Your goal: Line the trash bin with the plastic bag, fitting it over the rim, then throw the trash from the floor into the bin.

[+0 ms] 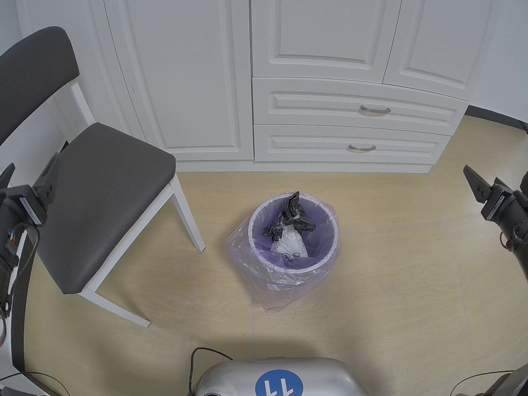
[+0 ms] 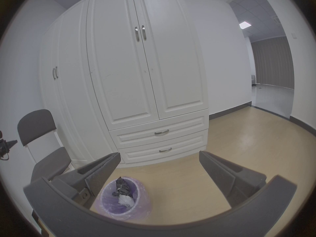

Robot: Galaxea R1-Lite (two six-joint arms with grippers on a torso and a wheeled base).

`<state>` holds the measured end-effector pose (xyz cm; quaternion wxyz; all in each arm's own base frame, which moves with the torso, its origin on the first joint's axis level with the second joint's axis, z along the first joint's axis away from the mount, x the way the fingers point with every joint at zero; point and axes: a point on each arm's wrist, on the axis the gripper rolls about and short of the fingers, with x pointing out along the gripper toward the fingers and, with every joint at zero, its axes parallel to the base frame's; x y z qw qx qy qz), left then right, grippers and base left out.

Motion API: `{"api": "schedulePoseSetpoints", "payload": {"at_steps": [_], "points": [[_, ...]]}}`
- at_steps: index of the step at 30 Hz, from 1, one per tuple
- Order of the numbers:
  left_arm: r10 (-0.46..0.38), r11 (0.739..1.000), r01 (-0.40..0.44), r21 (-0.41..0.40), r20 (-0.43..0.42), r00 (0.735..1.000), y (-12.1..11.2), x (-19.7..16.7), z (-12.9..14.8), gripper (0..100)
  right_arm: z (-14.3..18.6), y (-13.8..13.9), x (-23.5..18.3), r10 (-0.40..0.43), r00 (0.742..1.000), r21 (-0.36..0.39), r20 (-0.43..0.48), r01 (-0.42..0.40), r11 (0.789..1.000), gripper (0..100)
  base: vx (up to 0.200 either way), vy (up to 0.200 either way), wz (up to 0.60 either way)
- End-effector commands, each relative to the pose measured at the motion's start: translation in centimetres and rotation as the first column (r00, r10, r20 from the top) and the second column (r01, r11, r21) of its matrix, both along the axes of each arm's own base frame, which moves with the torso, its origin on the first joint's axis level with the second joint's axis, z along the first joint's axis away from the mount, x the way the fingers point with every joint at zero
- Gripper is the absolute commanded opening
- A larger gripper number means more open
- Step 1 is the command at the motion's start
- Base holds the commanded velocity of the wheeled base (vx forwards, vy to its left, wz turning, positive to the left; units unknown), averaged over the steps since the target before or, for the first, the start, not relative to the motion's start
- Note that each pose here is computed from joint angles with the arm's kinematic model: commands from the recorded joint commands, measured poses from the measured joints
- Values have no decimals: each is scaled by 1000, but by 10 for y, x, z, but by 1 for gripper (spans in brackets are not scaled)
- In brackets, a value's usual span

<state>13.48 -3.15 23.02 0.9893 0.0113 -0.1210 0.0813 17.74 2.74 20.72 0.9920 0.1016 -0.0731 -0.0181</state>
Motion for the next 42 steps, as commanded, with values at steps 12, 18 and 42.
{"api": "schedulePoseSetpoints", "payload": {"at_steps": [12,18,42], "points": [[144,981,-116,-155,183,972,38,-112,84,100,132,-32,-159,-165,933,-5,320,176,984,100,0,0,0],[145,981,-120,-152,163,976,41,-136,80,100,130,-33,-201,-170,928,-1,331,180,984,100,0,0,0],[228,966,-208,-155,123,966,43,-245,42,100,57,-37,-329,-234,889,46,394,235,971,100,0,0,0]]}}
